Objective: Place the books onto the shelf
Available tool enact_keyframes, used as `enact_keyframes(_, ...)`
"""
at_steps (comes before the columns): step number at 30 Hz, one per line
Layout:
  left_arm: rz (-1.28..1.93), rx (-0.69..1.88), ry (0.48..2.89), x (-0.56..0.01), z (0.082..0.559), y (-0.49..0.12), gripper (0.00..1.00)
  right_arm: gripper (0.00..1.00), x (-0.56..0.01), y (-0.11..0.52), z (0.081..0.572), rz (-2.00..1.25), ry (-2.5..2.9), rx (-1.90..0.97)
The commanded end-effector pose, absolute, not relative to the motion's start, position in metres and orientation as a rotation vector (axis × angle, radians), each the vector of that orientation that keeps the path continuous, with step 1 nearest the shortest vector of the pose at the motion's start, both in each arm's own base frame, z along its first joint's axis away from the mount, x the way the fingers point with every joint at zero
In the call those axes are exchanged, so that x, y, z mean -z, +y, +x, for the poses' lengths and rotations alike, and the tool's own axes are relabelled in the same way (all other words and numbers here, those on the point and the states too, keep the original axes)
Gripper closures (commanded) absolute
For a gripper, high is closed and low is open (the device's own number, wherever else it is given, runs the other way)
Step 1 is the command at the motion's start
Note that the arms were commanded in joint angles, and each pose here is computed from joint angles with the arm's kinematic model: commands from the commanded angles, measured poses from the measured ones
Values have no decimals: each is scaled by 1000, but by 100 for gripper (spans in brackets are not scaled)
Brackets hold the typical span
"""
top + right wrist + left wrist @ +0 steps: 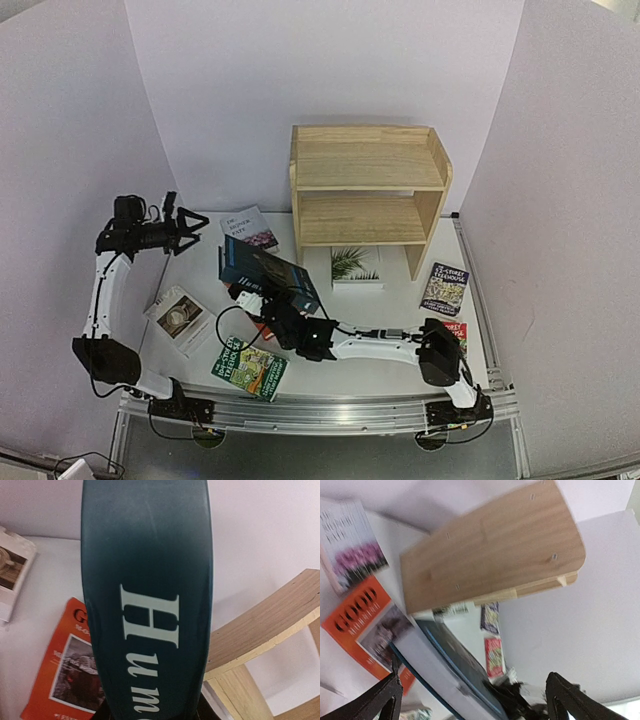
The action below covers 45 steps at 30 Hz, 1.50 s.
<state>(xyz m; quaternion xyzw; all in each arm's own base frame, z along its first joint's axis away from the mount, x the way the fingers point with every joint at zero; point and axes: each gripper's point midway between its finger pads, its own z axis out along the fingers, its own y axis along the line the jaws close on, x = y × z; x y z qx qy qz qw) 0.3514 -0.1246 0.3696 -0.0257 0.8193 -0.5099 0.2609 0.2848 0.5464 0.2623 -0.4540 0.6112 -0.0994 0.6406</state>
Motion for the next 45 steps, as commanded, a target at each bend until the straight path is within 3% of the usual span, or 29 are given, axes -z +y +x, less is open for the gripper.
enact_keyframes(1,85,821,1869,-462,353,-68,0,98,-348,535,247,-1006,1501,-297)
enact_keyframes(6,91,503,1589,-515,335,-38,0,100,-432,502,267,-850,1507,-591)
enact_keyframes(12,195,531,1516,-510,310,-54,0,97,-571,443,292,-637,1300,-813)
enact_keyframes(17,178,580,1563,-486,306,-58,0,97,-668,382,302,-473,1060,-729)
enact_keyframes(20,189,585,1589,-473,304,-60,0,98,-695,333,325,-339,993,-563)
enact_keyframes(29,192,586,1648,-451,304,-60,0,100,-682,199,412,-101,1071,-200)
enact_keyframes(45,179,577,1635,-449,306,-58,0,99,-612,109,492,25,1227,42)
